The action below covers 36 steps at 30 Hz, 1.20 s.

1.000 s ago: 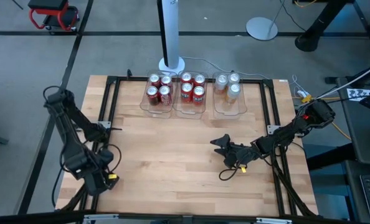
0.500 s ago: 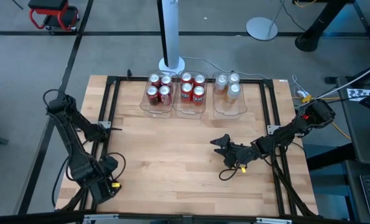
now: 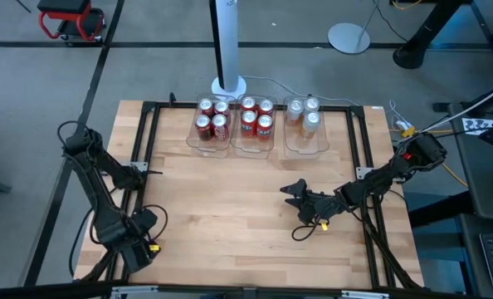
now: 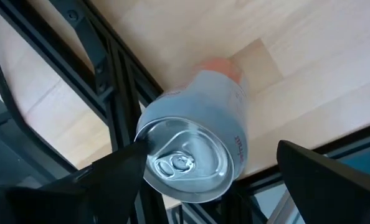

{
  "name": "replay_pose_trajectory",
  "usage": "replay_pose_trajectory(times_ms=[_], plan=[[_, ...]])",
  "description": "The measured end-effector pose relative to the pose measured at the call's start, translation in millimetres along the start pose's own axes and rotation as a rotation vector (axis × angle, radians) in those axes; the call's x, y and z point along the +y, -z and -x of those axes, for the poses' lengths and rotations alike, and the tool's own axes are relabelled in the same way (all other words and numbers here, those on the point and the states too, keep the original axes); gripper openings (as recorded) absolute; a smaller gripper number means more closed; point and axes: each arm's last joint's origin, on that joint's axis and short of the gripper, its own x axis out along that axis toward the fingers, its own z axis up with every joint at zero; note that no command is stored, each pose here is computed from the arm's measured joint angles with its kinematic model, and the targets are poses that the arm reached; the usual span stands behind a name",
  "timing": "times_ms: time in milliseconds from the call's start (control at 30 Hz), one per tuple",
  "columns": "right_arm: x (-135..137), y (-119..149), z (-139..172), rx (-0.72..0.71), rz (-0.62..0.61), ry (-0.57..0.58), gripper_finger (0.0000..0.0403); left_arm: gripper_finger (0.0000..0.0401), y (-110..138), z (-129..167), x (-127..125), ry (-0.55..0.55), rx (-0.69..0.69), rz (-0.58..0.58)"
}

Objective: Sort soda cans
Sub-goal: Put the white soda can into the right transparent bin

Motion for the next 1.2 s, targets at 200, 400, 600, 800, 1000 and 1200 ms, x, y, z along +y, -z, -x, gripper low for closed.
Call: replay_pose_trajectory(times_ms=[200,400,600,800,1000,1200], plan=[[-0.2,-0.2,0.0,-0.001,-0.002,0.002,0.0356,0.0347,2.1,9.5,-1.9,0.023,0.007,-0.021],[-0.3,-0.2,0.0,-0.001,-0.002,0.003,0.0356,0.0347,2.3,14.8,4.9,-0.033,-0.018,-0.006],[0.0,-0.7,0.0,-0.016,-0.002,-0.008,0.0356,0.0347,6.3,-1.5,3.9,-0.005,-0.016,-0.027],[0.0,-0.7,0.0,-0.016,-0.002,-0.008,0.0356,0.0347,4.1,-17.2,6.7,-0.025,-0.025,-0.030],[0.0,-0.7,0.0,-0.016,-0.002,-0.008,0.0356,0.0345,1.4,-30.5,3.0,0.011,-0.003,-0.052],[0.0,-0.7,-0.1,-0.016,-0.002,-0.008,0.0356,0.0294,-9.6,-29.3,-1.7,0.018,0.001,-0.051]])
